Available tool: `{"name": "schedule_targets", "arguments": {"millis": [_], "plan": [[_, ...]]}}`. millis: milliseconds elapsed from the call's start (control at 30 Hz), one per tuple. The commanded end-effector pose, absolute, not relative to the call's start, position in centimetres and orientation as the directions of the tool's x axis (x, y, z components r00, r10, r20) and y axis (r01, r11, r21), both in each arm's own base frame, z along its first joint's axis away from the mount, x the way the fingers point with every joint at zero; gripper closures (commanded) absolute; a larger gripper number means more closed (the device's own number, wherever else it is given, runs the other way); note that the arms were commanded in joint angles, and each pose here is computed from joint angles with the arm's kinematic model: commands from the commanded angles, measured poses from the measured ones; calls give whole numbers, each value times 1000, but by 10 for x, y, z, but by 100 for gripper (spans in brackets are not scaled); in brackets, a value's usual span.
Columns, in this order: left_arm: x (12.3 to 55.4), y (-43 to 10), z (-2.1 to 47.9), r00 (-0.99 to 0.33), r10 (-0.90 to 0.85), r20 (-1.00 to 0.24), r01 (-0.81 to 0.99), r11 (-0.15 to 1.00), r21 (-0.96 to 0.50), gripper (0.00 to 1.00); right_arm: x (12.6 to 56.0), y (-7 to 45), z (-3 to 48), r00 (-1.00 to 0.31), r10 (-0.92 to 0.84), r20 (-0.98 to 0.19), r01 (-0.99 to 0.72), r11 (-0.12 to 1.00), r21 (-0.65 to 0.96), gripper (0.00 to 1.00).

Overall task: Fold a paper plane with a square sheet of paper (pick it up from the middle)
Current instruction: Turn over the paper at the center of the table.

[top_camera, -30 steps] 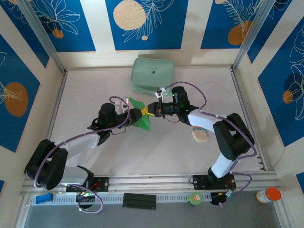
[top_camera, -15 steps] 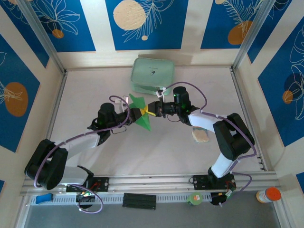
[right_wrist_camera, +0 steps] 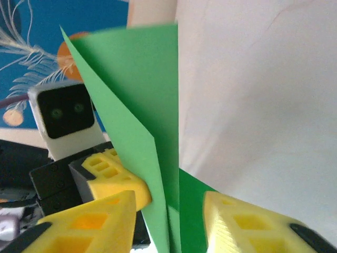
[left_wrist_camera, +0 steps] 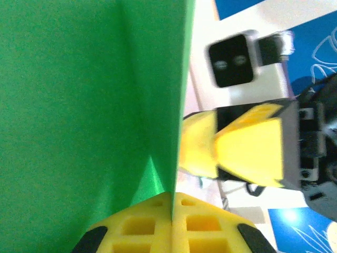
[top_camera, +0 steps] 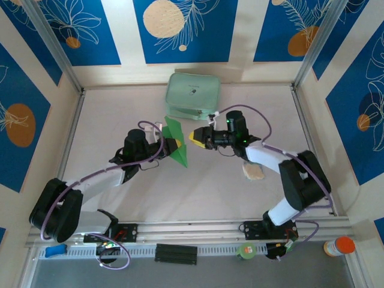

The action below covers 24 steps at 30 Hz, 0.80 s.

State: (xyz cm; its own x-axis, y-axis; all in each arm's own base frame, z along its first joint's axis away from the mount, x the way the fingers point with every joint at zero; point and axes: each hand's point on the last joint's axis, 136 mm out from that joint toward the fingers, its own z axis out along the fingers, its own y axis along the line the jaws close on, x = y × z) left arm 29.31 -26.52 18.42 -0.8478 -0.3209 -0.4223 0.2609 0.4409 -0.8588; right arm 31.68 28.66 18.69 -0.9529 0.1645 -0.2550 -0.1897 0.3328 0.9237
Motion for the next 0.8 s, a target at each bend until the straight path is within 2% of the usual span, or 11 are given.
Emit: {"name": "schedule_targets", "arguments": {"millis": [0, 167, 400, 567, 767], "plan": [[295, -252, 180, -830, -260, -493, 273, 583, -766, 94, 323, 254, 178, -903, 228, -363, -205, 514, 833, 55], [297, -224, 152, -849, -124, -513, 220, 801, -557, 94, 324, 220, 174, -847, 264, -462, -183, 670, 719, 49], [307, -190, 121, -880, 51, -471, 175, 958, -225, 93, 321, 189, 167, -807, 270, -526, -135, 782, 609, 49], [320, -165, 110, -891, 184, -416, 145, 982, 124, 93, 318, 178, 161, -799, 258, -542, -117, 819, 562, 46], [332, -155, 95, -900, 298, -319, 142, 891, 432, 93, 316, 170, 157, -793, 267, -548, -92, 837, 540, 45]]}}
